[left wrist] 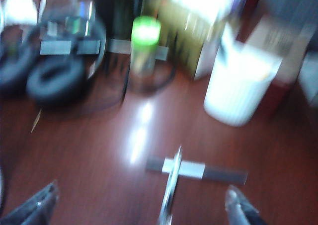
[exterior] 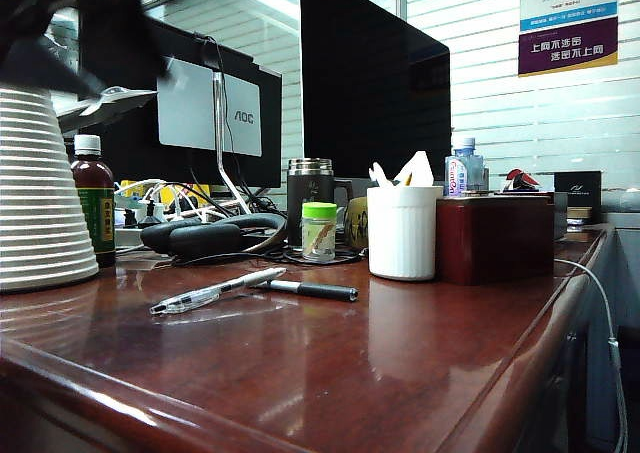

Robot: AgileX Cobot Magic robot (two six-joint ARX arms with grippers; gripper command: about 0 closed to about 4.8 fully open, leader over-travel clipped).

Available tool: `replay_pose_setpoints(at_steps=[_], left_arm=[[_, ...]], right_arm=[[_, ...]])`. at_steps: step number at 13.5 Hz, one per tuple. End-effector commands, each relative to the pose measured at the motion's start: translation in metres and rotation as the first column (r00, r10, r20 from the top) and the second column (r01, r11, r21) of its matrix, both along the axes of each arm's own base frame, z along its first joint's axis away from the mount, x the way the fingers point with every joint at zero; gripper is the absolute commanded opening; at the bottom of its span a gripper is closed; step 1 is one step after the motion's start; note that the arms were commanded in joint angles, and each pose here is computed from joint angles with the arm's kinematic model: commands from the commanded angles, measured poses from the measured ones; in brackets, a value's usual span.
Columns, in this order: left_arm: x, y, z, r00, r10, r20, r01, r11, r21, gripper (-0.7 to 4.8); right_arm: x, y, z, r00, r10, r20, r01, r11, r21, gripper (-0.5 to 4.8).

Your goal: Pick up all the pens on the desk and put them into the pen holder one by one.

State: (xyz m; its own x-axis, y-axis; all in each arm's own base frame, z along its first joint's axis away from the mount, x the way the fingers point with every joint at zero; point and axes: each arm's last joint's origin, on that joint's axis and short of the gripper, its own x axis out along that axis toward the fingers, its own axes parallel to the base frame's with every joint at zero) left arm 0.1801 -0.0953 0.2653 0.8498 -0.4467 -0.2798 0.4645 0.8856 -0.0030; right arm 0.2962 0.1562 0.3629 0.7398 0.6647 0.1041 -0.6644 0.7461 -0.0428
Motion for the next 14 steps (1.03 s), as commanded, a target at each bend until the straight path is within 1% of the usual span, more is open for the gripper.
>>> replay_pose_setpoints(at_steps=[1,2,3,5,7,10,13,14], left_arm=[[0.01,-0.007,-0.001,0.999,-0.038,0.029,0.04,0.998,-0.04,4.79],[0.015,-0.01,-0.006,0.999,-0.049,0.013,0.049,0.998,-0.035,4.79],[0.021,-0.014,-0.015,0.997,-0.072,-0.025,0.071,0.997,-0.026,4.79],[0.028,-0.018,-0.026,0.994,-0.066,-0.083,0.065,0.998,-0.023,4.79],[0.031,-0.019,-0.032,0.992,-0.065,-0.108,0.064,0.998,-0.012,4.79],[0.032,-0.02,-0.034,0.992,-0.054,-0.114,0.054,0.999,-0.003,4.79],[0.033,-0.02,-0.037,0.99,-0.053,-0.13,0.054,0.999,0.004,4.79],[0.033,-0.02,-0.038,0.99,-0.053,-0.132,0.054,0.999,0.005,4.79]], right_arm=[[0.017,-0.016,-0.033,0.999,-0.051,0.019,0.048,0.992,0.119,-0.06],[0.026,-0.02,-0.05,0.998,-0.062,0.008,0.06,0.984,0.166,-0.06],[0.042,-0.022,-0.073,0.996,-0.084,0.001,0.082,0.981,0.175,-0.06],[0.06,-0.022,-0.101,0.995,-0.101,0.018,0.096,0.979,0.182,-0.06],[0.07,-0.02,-0.125,0.994,-0.098,-0.041,0.103,0.981,0.162,-0.06],[0.077,-0.018,-0.15,0.987,-0.103,-0.124,0.118,0.986,0.121,-0.06],[0.079,-0.018,-0.159,0.976,-0.106,-0.188,0.125,0.988,0.089,-0.06],[0.079,-0.018,-0.16,0.976,-0.107,-0.191,0.126,0.988,0.088,-0.05]])
